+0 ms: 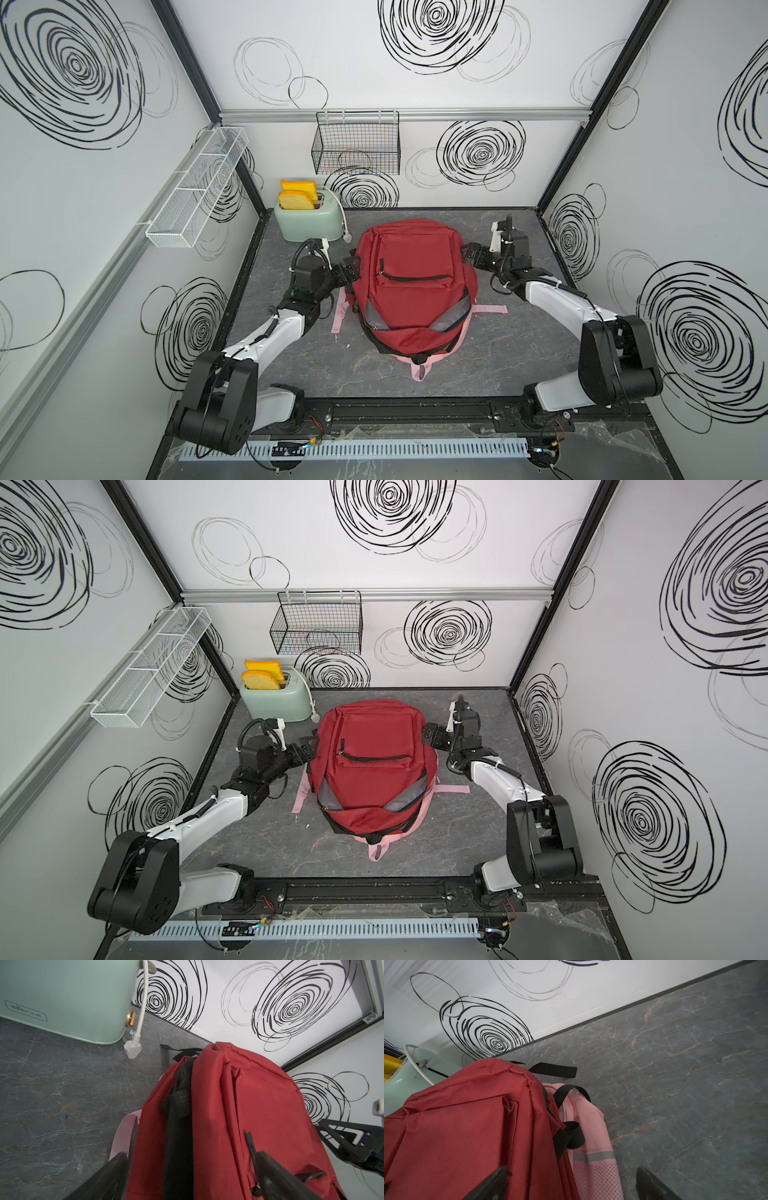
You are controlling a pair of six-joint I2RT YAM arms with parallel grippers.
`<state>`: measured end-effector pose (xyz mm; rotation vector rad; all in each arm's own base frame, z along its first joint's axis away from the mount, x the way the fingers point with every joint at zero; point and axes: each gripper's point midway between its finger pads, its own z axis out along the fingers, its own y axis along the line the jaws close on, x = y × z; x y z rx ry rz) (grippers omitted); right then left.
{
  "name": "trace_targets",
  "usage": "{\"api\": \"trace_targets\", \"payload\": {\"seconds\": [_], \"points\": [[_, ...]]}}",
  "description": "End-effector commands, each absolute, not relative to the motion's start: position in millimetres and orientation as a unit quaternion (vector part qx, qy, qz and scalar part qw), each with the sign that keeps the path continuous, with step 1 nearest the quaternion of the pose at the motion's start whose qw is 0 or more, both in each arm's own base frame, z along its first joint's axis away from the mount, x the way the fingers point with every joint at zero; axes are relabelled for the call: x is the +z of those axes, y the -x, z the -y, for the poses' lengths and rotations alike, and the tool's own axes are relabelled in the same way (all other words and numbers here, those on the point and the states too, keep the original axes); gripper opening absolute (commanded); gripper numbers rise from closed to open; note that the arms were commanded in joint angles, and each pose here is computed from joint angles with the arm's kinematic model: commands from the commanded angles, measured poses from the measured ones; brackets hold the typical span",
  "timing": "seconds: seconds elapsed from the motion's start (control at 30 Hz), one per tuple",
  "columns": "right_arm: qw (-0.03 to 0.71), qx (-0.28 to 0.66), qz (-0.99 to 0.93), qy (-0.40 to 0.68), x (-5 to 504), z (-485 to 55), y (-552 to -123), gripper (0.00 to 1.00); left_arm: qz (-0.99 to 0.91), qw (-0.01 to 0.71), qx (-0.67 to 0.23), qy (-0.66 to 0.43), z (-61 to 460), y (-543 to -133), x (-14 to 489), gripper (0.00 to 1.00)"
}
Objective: Zip up the backpack
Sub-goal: Adjust the backpack on the backpack.
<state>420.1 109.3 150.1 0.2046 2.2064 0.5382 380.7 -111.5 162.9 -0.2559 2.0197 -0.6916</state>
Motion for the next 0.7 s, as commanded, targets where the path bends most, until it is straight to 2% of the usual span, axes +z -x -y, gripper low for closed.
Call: {"api": "trace_targets", "payload": {"seconds": [0.0,0.2,0.47,0.53,0.67], "points": [[0.409,0.239,-0.877,-0.083,149,-117,-424,0.99,-0.810,0.489,-0.309,0.099,121,-386,183,0.98],[0.399,0.258,-0.876,-0.079,144,-124,-421,0.99,-0.818,0.475,-0.307,0.101,123,-386,170,0.98],[0.384,0.277,-0.878,-0.068,136,-132,-421,0.99,-0.817,0.447,-0.352,0.096,138,-390,157,0.98],[0.374,0.286,-0.880,-0.063,131,-136,-421,0.97,-0.815,0.444,-0.362,0.089,145,-388,160,0.98],[0.356,0.314,-0.879,-0.048,125,-150,-423,0.80,-0.811,0.440,-0.377,0.076,157,-384,163,0.99]]}}
